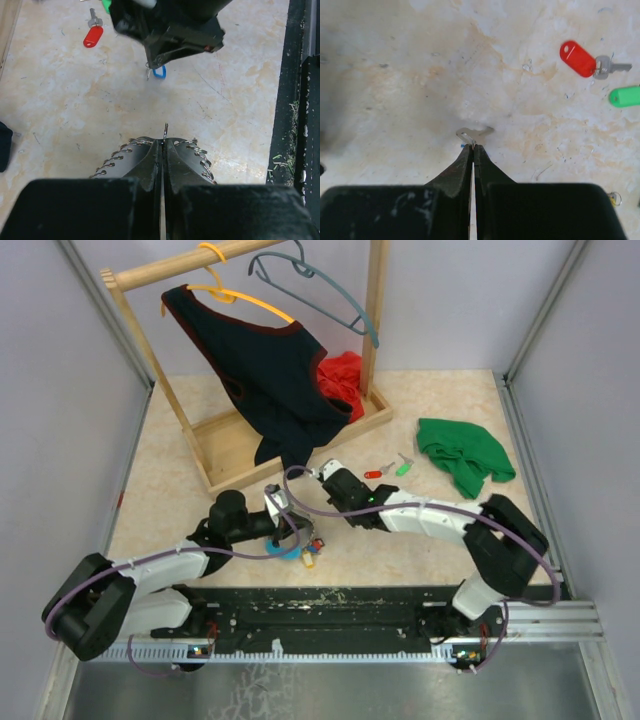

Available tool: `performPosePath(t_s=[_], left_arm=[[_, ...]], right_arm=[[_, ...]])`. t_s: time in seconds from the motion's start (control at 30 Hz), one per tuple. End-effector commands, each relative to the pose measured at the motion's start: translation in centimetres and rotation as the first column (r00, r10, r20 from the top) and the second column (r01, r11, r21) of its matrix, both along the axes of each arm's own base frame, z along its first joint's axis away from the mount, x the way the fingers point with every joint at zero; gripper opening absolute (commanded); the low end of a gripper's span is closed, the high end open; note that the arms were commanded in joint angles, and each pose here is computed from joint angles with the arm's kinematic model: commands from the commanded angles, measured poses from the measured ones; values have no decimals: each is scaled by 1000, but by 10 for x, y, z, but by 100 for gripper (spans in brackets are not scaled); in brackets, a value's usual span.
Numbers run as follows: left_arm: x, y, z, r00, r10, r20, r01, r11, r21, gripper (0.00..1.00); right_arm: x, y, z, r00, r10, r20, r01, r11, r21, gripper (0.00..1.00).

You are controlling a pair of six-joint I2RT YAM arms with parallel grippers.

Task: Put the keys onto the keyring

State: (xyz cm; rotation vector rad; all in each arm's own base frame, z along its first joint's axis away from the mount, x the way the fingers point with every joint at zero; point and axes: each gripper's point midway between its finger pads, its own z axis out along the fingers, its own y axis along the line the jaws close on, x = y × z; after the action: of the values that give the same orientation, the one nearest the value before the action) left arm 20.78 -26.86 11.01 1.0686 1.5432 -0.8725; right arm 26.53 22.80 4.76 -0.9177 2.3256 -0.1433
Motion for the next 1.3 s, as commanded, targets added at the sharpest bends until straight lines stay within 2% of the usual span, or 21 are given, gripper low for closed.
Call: performPosePath(t_s=[0.0, 0.13, 0.23, 0.43, 0.67, 0.83, 0.97, 1.27], left_arm=[[1, -6, 27, 995, -28, 92, 34, 997, -65, 0], [0, -6, 29, 993, -36, 113, 44, 997, -65, 0], [1, -5, 30, 991, -35, 129, 43, 997, -60, 0], [3, -8, 34, 987, -48, 156, 58, 997, -60, 0], [-2, -10, 41, 978, -91, 190, 104, 993, -61, 0], [-10, -11, 44, 967, -133, 216, 150, 987, -63, 0], [-12, -12, 42, 962, -154, 223, 170, 984, -55, 0], [-15, -14, 40, 946, -195, 259, 210, 977, -33, 0]], right_arm=[[1, 29, 55, 988, 105, 116, -130, 963, 234, 0], [-7, 35, 76, 970, 186, 158, -230, 910, 344, 0], [-17, 41, 88, 938, 299, 177, -346, 847, 404, 0], [-32, 46, 121, 903, 387, 186, -422, 727, 541, 0], [-58, 58, 139, 760, 574, 305, -637, 567, 522, 0], [-67, 64, 136, 683, 671, 289, -707, 508, 493, 0], [-70, 66, 132, 637, 716, 285, -744, 476, 468, 0], [-73, 77, 129, 556, 766, 322, -823, 453, 343, 0]])
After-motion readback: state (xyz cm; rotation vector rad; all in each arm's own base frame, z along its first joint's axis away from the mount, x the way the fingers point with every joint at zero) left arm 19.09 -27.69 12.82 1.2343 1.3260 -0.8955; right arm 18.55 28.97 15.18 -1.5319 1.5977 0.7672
